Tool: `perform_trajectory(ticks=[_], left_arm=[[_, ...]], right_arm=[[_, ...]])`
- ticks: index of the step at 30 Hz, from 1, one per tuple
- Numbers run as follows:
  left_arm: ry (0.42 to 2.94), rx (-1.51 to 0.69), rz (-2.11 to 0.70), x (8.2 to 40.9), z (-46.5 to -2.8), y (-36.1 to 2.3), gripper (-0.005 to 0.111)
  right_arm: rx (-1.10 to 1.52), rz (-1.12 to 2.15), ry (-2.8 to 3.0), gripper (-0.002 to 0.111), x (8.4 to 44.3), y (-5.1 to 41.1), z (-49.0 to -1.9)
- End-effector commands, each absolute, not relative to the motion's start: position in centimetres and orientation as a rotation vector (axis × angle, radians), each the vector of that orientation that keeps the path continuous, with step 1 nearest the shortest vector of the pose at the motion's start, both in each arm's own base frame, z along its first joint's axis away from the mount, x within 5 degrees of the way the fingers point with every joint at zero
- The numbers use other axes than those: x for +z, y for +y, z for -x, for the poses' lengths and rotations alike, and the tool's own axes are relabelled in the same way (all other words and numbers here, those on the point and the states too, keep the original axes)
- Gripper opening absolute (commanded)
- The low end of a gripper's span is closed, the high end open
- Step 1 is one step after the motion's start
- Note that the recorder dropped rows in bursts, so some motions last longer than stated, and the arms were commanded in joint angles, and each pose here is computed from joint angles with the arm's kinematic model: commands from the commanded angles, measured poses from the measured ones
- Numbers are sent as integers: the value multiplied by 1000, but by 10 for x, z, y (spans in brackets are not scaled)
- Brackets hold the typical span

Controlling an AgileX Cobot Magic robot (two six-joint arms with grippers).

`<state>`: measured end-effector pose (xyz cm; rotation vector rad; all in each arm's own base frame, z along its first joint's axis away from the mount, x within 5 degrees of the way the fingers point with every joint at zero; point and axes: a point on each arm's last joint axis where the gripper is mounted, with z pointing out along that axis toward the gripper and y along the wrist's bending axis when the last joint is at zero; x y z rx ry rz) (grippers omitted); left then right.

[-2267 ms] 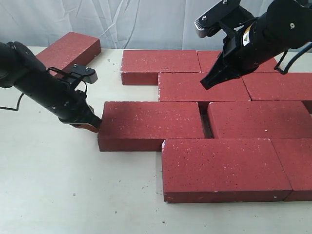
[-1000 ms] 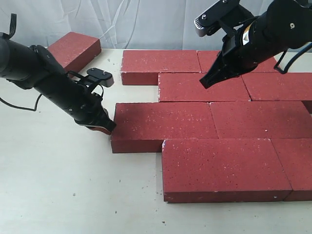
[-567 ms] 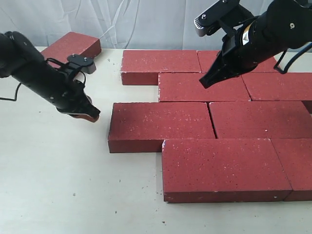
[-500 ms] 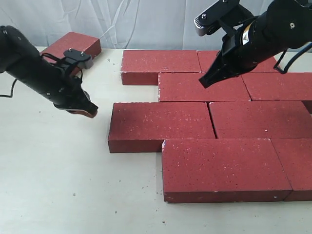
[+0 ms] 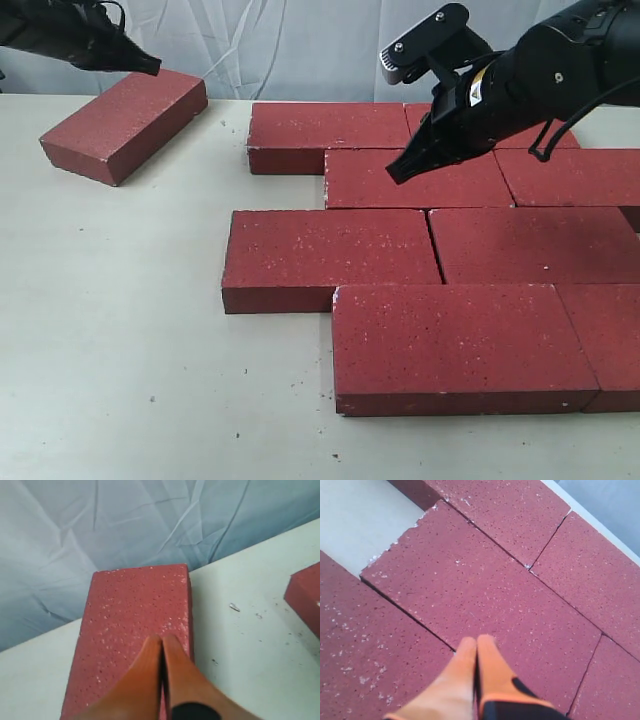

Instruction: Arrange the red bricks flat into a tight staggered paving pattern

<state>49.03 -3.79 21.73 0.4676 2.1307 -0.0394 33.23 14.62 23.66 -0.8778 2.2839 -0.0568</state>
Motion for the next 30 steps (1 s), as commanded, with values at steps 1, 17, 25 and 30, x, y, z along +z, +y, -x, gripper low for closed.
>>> perform_trajectory(ticks=[1, 17, 25, 30], left_arm=[[2117, 4, -499, 203, -514, -34, 0], [2154, 13, -467, 138, -545, -33, 0], [2194, -24, -494, 132, -542, -36, 0], [2215, -47, -510, 131, -540, -37, 0]], right_arm=[[-54, 873, 2270, -1, 236, 145, -333], [-47, 867, 2246, -1, 238, 146, -334], [-47, 867, 2246, -1, 238, 146, -334], [-47, 867, 2246, -1, 238, 146, -334]])
